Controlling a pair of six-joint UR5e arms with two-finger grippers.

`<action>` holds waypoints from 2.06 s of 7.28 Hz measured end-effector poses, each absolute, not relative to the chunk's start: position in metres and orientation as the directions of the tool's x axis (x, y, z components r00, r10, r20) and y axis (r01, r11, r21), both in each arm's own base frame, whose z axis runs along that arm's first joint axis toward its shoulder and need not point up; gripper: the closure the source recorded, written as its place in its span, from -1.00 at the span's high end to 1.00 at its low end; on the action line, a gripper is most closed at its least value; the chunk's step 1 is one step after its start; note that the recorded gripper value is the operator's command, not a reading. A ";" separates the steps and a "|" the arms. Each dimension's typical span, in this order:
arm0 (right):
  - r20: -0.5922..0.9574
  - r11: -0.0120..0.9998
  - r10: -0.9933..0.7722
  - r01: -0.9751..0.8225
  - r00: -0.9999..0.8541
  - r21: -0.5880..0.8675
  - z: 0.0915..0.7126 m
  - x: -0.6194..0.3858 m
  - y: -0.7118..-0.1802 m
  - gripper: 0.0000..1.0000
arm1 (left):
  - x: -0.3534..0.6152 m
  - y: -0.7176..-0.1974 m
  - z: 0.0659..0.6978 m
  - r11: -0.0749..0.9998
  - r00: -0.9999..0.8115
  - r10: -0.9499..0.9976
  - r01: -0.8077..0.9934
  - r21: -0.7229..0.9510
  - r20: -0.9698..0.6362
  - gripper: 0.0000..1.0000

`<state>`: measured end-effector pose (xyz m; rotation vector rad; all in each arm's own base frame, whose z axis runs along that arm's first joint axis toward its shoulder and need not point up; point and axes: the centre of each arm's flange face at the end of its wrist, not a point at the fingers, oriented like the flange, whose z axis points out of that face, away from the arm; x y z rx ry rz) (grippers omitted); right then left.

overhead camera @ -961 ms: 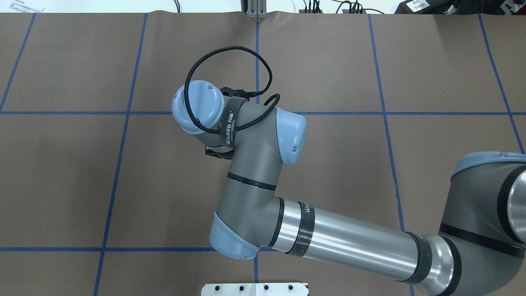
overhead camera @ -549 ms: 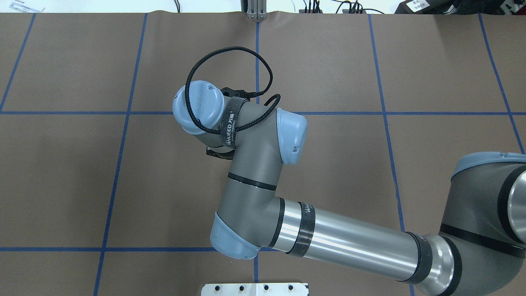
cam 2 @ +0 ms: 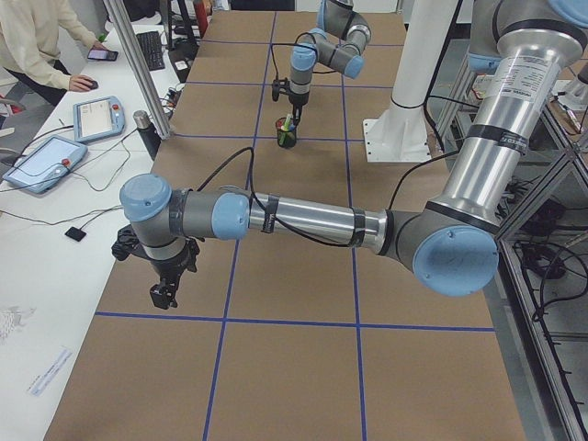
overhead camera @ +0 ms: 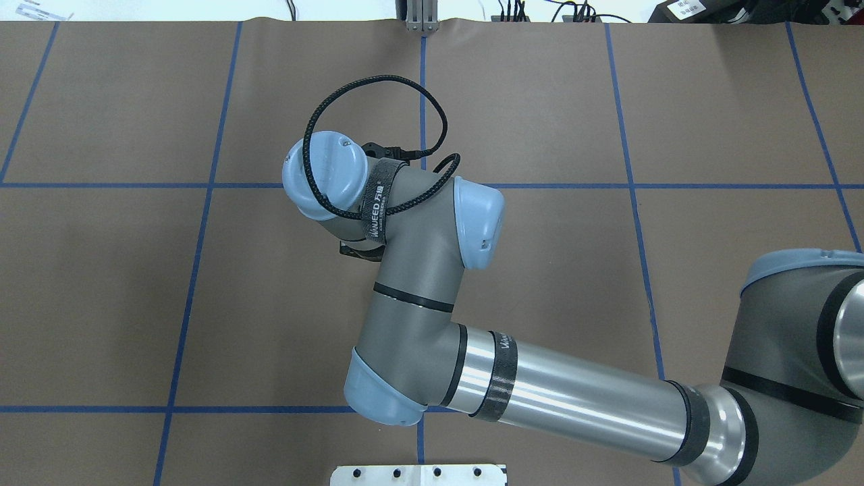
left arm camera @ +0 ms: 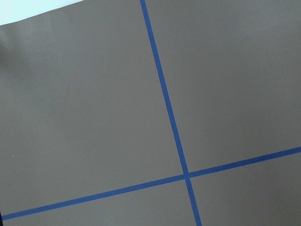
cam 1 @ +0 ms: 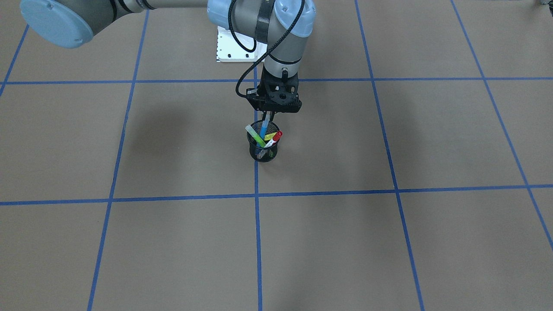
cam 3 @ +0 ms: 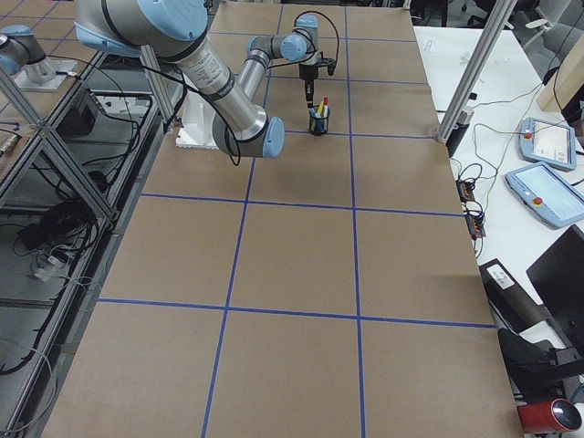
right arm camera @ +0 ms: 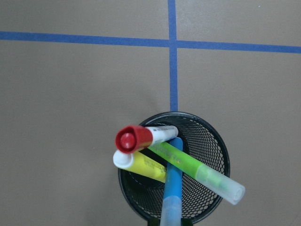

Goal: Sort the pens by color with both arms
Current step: 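Lower the right gripper onto the blue highlighter in the cup, then grasp the blue highlighter with the right gripper and lift it out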

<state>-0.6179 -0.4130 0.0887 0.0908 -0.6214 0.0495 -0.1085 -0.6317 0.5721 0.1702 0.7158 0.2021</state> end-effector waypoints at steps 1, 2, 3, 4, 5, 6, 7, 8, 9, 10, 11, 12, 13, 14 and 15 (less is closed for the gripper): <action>0.584 0.995 0.019 -0.073 0.812 0.070 0.089 -0.618 -0.413 -0.72 | -0.109 -0.632 0.572 0.967 0.737 0.241 -0.125 0.223 -0.632 1.00; 0.585 0.995 0.019 -0.074 0.811 0.070 0.088 -0.616 -0.413 -0.74 | -0.109 -0.632 0.572 0.967 0.737 0.241 -0.125 0.223 -0.632 1.00; 0.588 0.995 0.018 -0.073 0.809 0.070 0.087 -0.614 -0.413 -0.76 | -0.109 -0.632 0.572 0.967 0.737 0.241 -0.125 0.222 -0.632 1.00; 0.588 0.995 0.014 -0.069 0.809 0.072 0.083 -0.607 -0.413 -0.79 | -0.109 -0.632 0.573 0.967 0.737 0.240 -0.125 0.222 -0.632 1.00; 0.584 0.995 0.002 -0.059 0.812 0.079 0.075 -0.589 -0.413 -0.79 | -0.109 -0.632 0.573 0.967 0.737 0.241 -0.125 0.222 -0.632 1.00; 0.583 0.995 -0.009 -0.050 0.812 0.085 0.065 -0.565 -0.411 -0.79 | -0.109 -0.632 0.573 0.967 0.736 0.241 -0.126 0.222 -0.632 1.00; 0.592 0.995 -0.013 -0.047 0.806 0.086 0.058 -0.541 -0.409 -0.79 | -0.109 -0.632 0.573 0.966 0.736 0.243 -0.127 0.223 -0.632 1.00; 0.605 0.995 -0.013 -0.050 0.796 0.087 0.050 -0.523 -0.407 -0.79 | -0.109 -0.632 0.573 0.966 0.736 0.244 -0.128 0.224 -0.631 1.00; 0.623 0.995 -0.013 -0.054 0.782 0.089 0.042 -0.508 -0.406 -0.84 | -0.109 -0.632 0.573 0.966 0.737 0.244 -0.128 0.224 -0.631 1.00; 0.645 0.994 -0.012 -0.061 0.764 0.091 0.034 -0.494 -0.406 -0.94 | -0.109 -0.632 0.573 0.966 0.737 0.244 -0.129 0.224 -0.630 1.00; 0.664 0.993 -0.008 -0.074 0.748 0.096 0.027 -0.479 -0.409 -1.00 | -0.109 -0.632 0.573 0.966 0.737 0.244 -0.129 0.224 -0.630 1.00; 0.679 0.990 0.001 -0.096 0.734 0.103 0.022 -0.464 -0.417 -1.00 | -0.109 -0.632 0.573 0.966 0.737 0.244 -0.129 0.224 -0.630 1.00; 0.689 0.986 0.002 -0.117 0.724 0.119 0.023 -0.452 -0.427 -1.00 | -0.109 -0.631 0.574 0.966 0.737 0.245 -0.130 0.224 -0.630 1.00; 0.700 0.979 -0.007 -0.136 0.714 0.149 0.033 -0.447 -0.437 -1.00 | -0.108 -0.630 0.577 0.967 0.736 0.243 -0.130 0.221 -0.632 1.00; 0.705 0.970 -0.017 -0.161 0.709 0.185 0.052 -0.447 -0.445 -1.00 | -0.108 -0.627 0.580 0.967 0.736 0.241 -0.130 0.217 -0.633 1.00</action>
